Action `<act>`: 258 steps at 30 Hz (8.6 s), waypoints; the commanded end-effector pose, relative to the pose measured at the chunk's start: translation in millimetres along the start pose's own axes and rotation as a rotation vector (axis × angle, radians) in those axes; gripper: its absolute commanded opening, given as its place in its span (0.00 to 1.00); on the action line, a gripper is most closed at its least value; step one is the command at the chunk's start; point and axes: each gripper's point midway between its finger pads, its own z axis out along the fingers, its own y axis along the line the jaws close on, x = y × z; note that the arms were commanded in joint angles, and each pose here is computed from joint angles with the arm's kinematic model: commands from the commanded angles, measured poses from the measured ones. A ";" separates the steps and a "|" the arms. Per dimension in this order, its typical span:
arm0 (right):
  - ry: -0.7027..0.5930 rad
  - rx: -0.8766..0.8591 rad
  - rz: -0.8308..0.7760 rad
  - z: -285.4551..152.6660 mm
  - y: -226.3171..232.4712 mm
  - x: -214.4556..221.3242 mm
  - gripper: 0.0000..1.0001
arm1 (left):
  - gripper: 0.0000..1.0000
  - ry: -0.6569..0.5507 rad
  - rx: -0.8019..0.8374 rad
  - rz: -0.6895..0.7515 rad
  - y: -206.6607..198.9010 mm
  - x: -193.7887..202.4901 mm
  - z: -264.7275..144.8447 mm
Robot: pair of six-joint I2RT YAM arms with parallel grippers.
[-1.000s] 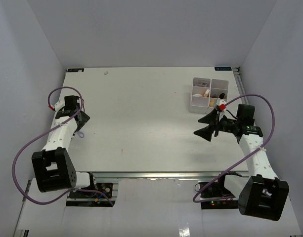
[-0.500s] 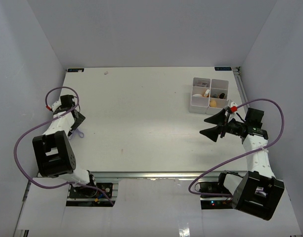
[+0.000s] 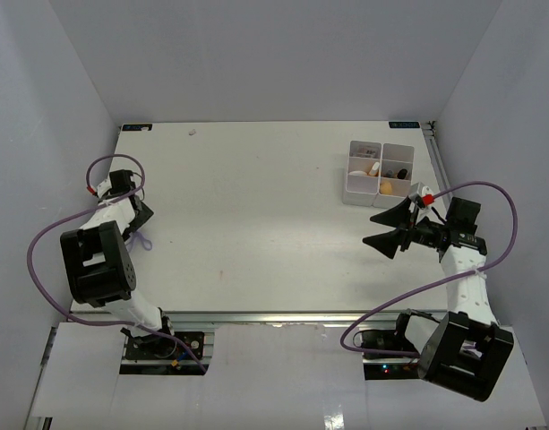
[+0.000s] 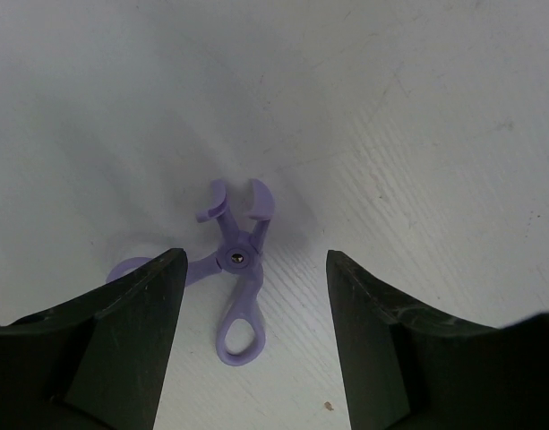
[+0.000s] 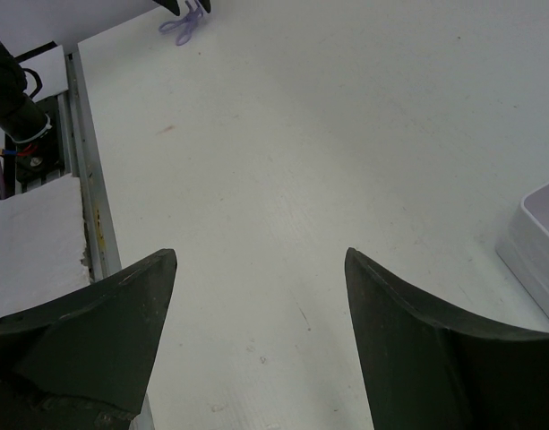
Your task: Organize the makeup
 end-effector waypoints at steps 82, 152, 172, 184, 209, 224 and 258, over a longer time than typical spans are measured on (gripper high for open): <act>0.273 -0.401 -1.165 57.2 74.7 11.7 0.80 | 0.21 0.794 1.318 0.603 -279.1 305.7 -348.4; 0.490 -0.398 -1.107 73.5 78.2 79.4 0.08 | 0.92 0.378 1.225 0.674 -270.0 211.1 -348.9; 0.344 0.136 -0.737 91.9 -101.0 -40.1 0.08 | 0.98 -0.340 1.193 0.714 -141.3 127.3 -300.1; 0.338 0.147 -0.681 90.3 -147.8 -41.6 0.08 | 0.98 -0.345 1.244 0.710 -137.6 128.2 -311.2; 0.297 0.243 -0.582 105.7 -199.7 -28.3 0.10 | 0.98 -0.331 1.245 0.720 -139.1 132.0 -308.4; 0.305 0.267 -0.569 97.2 -211.7 -11.3 0.19 | 0.98 -0.328 1.241 0.722 -139.9 132.8 -307.0; 0.256 0.299 -0.538 89.3 -192.7 -23.1 0.63 | 0.98 -0.324 1.236 0.726 -140.2 133.9 -305.0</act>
